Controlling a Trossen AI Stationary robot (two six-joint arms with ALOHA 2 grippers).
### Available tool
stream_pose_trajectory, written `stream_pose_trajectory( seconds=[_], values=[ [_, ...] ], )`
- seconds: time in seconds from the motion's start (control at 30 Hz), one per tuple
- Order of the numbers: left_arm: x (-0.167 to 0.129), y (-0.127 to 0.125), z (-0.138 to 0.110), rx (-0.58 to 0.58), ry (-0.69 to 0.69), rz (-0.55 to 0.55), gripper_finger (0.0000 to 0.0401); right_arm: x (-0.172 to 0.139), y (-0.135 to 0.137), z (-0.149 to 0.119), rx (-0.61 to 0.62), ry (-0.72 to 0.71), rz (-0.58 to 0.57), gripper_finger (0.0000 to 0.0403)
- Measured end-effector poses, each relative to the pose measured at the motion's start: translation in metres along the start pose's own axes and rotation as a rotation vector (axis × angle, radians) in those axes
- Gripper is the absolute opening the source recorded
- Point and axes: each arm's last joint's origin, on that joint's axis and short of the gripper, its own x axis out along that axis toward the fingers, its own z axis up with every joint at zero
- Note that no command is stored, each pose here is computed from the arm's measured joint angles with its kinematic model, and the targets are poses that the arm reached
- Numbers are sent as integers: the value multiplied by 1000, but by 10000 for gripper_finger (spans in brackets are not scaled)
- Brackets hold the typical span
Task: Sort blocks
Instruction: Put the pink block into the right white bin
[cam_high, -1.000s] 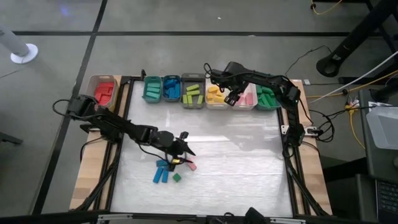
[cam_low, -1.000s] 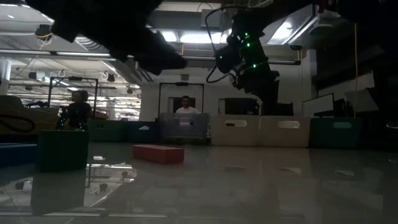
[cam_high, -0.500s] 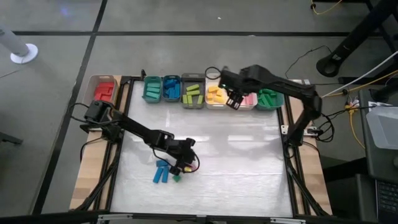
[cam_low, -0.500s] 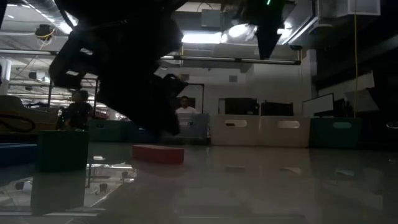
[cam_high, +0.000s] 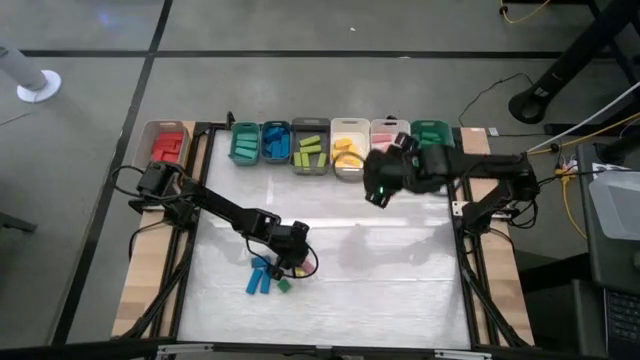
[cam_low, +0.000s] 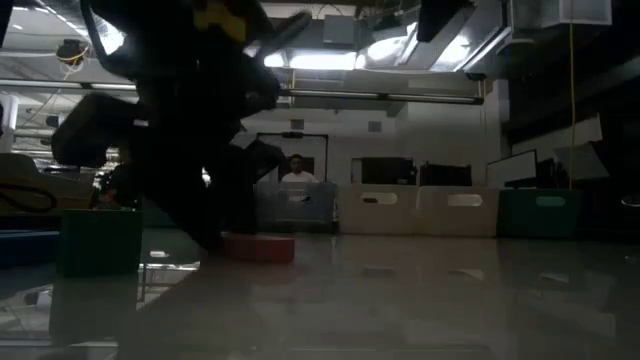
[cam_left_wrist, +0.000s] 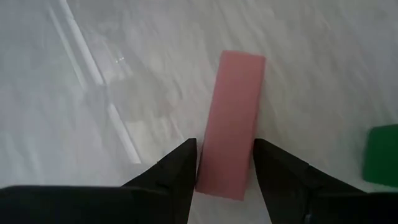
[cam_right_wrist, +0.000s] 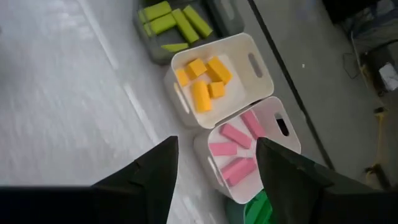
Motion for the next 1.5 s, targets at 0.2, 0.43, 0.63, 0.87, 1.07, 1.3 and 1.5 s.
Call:
stream_pose_trajectory(
  seconds=[0.2, 0.43, 0.63, 0.87, 1.07, 1.3, 1.5],
  values=[
    [12, 0, -5, 18, 30, -14, 148, 4, 21, -36, 6, 7, 21, 216],
    [12, 1, -2, 1, -11, 4, 97, 45, 62, -98, 144, -159, 179, 216],
    [13, 8, 7, -42, -120, 49, 85, 94, 117, -140, 205, -428, 462, 216],
    [8, 30, 19, -169, -262, 162, 89, 120, 138, -160, 319, -524, 645, 216],
    [4, 43, 22, -196, -321, 272, 89, 124, 136, -158, 641, -472, 649, 216],
    [0, 49, 27, -196, -357, 404, 92, 128, 133, -154, 805, -391, 720, 216],
    [-3, 50, 31, -187, -397, 438, 91, 130, 131, -153, 853, -372, 731, 216]
  ],
)
